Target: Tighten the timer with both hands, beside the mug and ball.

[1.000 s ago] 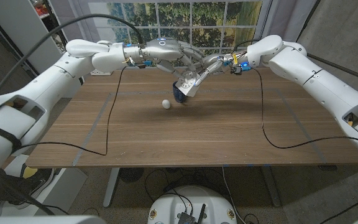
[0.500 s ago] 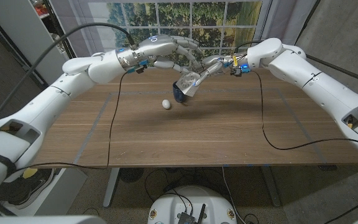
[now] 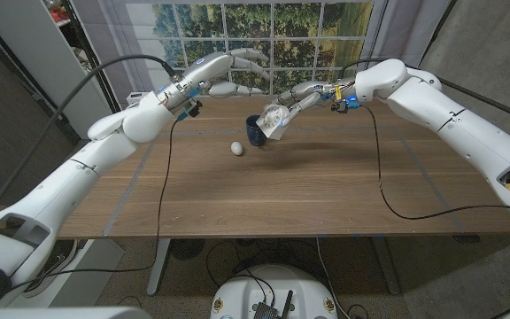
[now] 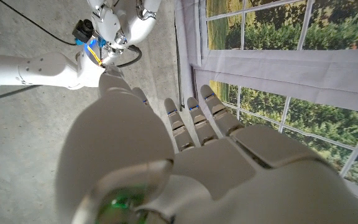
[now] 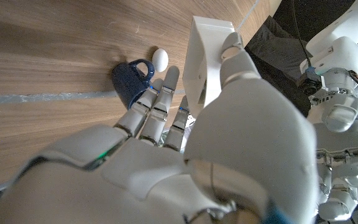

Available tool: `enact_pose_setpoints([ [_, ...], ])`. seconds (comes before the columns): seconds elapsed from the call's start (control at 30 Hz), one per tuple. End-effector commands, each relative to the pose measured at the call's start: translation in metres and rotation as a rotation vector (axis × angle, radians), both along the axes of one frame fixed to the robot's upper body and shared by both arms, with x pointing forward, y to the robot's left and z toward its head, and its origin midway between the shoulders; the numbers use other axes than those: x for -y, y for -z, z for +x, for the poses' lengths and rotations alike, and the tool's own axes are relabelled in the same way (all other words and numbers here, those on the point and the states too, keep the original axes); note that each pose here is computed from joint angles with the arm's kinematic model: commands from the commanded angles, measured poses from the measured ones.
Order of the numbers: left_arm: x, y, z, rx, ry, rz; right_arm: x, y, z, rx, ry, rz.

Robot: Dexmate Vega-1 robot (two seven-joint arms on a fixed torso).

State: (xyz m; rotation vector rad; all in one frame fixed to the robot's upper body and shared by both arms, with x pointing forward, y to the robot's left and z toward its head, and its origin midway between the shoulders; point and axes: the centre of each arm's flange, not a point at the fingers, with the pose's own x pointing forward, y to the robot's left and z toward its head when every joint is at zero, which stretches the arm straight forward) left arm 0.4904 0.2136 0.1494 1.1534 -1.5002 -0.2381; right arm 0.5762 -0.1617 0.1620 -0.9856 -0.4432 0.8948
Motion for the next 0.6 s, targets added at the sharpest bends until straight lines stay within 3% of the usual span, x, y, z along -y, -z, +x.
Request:
enact_pose_setpoints([
  [0.03, -0.033, 0.022, 0.009, -0.238, 0.051, -0.333, 0.004, 0.018, -0.010, 0.172, 0.099, -0.101],
  [0.1, -0.034, 0.025, 0.011, -0.258, 0.054, -0.354, 0.004, 0.019, -0.010, 0.181, 0.104, -0.104],
  [0.3, -0.045, 0.050, 0.023, -0.413, 0.113, -0.515, 0.000, 0.028, -0.010, 0.290, 0.161, -0.197],
  [0.6, -0.054, 0.079, 0.033, -0.552, 0.125, -0.642, 0.000, 0.042, -0.005, 0.358, 0.193, -0.293],
])
